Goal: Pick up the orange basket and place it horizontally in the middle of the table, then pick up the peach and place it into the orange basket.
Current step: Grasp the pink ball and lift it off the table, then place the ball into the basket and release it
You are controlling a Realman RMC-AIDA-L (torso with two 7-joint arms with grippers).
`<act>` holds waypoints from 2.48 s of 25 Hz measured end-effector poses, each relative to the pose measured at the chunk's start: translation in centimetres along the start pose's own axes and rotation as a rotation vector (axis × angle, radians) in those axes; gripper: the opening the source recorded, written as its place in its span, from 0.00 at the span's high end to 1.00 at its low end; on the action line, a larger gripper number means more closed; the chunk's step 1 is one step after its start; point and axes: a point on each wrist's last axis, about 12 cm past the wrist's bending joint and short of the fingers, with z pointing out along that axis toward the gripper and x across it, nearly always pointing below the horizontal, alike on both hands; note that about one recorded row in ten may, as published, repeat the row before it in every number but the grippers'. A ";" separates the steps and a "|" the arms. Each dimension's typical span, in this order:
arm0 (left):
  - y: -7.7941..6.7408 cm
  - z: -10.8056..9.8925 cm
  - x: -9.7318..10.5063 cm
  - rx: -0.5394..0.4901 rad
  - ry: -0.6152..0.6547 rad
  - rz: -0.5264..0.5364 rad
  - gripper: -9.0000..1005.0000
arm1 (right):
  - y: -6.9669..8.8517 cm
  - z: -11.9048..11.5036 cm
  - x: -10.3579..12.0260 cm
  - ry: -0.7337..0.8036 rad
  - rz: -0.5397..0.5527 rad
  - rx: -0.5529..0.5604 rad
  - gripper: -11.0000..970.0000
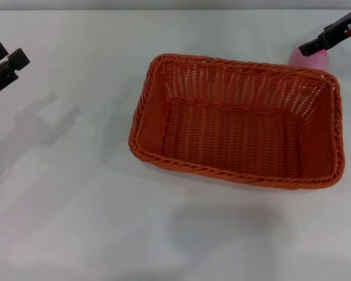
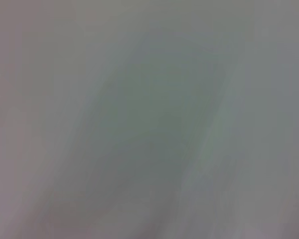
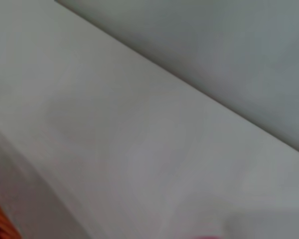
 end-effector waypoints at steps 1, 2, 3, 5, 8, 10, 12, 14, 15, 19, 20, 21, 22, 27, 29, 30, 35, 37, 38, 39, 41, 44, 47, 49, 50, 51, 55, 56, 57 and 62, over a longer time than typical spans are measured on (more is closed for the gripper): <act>-0.1 0.0 0.1 0.007 -0.002 0.001 0.26 | 0.0 0.1 -0.1 0.009 0.000 0.006 0.16; -0.2 0.0 0.1 0.012 -0.004 0.002 0.26 | 0.1 0.3 -0.1 0.016 0.000 0.011 0.16; -0.2 0.0 0.2 0.015 -0.005 0.003 0.26 | 0.1 0.4 -0.2 0.021 -0.001 0.014 0.16; -0.3 0.0 0.2 0.019 -0.005 0.011 0.26 | 0.2 0.6 -0.2 0.031 -0.005 0.019 0.16; -0.3 -0.1 0.4 0.019 -0.006 0.018 0.26 | 0.3 1.0 -0.2 0.046 -0.014 0.039 0.16; -0.3 -0.1 0.5 0.021 -0.007 0.017 0.27 | 0.3 1.3 -0.2 0.057 -0.020 0.050 0.17; -0.4 0.0 0.4 0.027 -0.009 0.017 0.27 | 0.4 1.6 -0.1 0.068 -0.025 0.050 0.17; -0.4 0.0 0.4 0.031 -0.009 0.018 0.27 | 0.6 1.8 -0.2 0.075 -0.032 0.050 0.21; -0.5 0.0 0.4 0.033 -0.010 0.018 0.27 | 0.6 1.8 -0.2 0.079 -0.036 0.052 0.25; -0.5 0.1 0.4 0.034 -0.010 0.019 0.27 | 0.9 2.0 -0.3 0.087 -0.050 0.052 0.40; -0.5 0.1 0.3 0.034 -0.011 0.019 0.27 | 1.0 2.1 -0.3 0.089 -0.056 0.050 0.43; -0.4 0.0 0.3 0.033 -0.011 0.020 0.27 | 1.2 2.2 -0.4 0.090 -0.063 0.050 0.47; -0.4 0.0 0.3 0.033 -0.012 0.020 0.27 | 1.2 2.2 -0.5 0.089 -0.069 0.051 0.50; -0.4 -0.1 0.3 0.029 -0.014 0.020 0.27 | 1.7 2.2 -0.8 0.082 -0.091 0.044 0.65; -0.4 -0.1 0.3 0.027 -0.014 0.020 0.27 | 1.8 2.0 -1.0 0.079 -0.096 0.039 0.71; -0.4 -0.1 0.3 0.026 -0.015 0.021 0.27 | 1.8 1.9 -1.0 0.077 -0.101 0.036 0.74; -0.3 -0.3 0.3 0.023 -0.014 0.022 0.27 | 2.2 1.0 -1.5 0.041 -0.104 -0.004 0.83; -0.3 -0.3 0.3 0.023 -0.014 0.022 0.27 | 2.0 0.0 -1.8 0.001 -0.098 -0.018 0.85; -0.3 -0.3 0.3 0.022 -0.014 0.022 0.27 | 1.9 -0.6 -2.1 -0.027 -0.096 -0.025 0.86; -0.3 -0.3 0.3 0.022 -0.014 0.021 0.27 | 1.9 -1.3 -2.2 -0.051 -0.095 -0.035 0.86; -0.3 -0.3 0.3 0.020 -0.014 0.021 0.27 | 2.0 -2.6 -2.5 -0.101 -0.094 -0.060 0.88; -0.2 -0.4 0.3 0.015 -0.016 0.021 0.27 | 2.1 -4.7 -2.8 -0.184 -0.098 -0.087 0.90; -0.2 -0.4 0.2 0.012 -0.021 0.024 0.27 | 2.7 -6.5 -2.7 -0.264 -0.113 -0.150 0.93; -0.2 -0.4 0.1 0.009 -0.025 0.024 0.27 | 3.3 -7.2 -2.5 -0.305 -0.131 -0.209 0.94; -0.1 -0.4 0.1 0.007 -0.028 0.025 0.27 | 3.6 -7.3 -2.3 -0.317 -0.145 -0.244 0.94; -0.1 -0.4 0.0 0.007 -0.029 0.026 0.27 | 4.0 -7.5 -2.0 -0.328 -0.160 -0.274 0.94; -0.1 -0.4 -0.1 0.005 -0.037 0.030 0.27 | 4.8 -7.2 -0.3 -0.317 -0.215 -0.364 0.94; -0.1 -0.4 -0.2 0.005 -0.038 0.030 0.27 | 4.9 -7.1 0.2 -0.310 -0.222 -0.377 0.94; -0.1 -0.3 -0.2 0.005 -0.039 0.031 0.27 | 5.0 -7.0 0.7 -0.302 -0.227 -0.387 0.94; 0.0 -0.2 -0.3 0.007 -0.043 0.034 0.27 | 5.5 -6.5 2.7 -0.291 -0.241 -0.435 0.93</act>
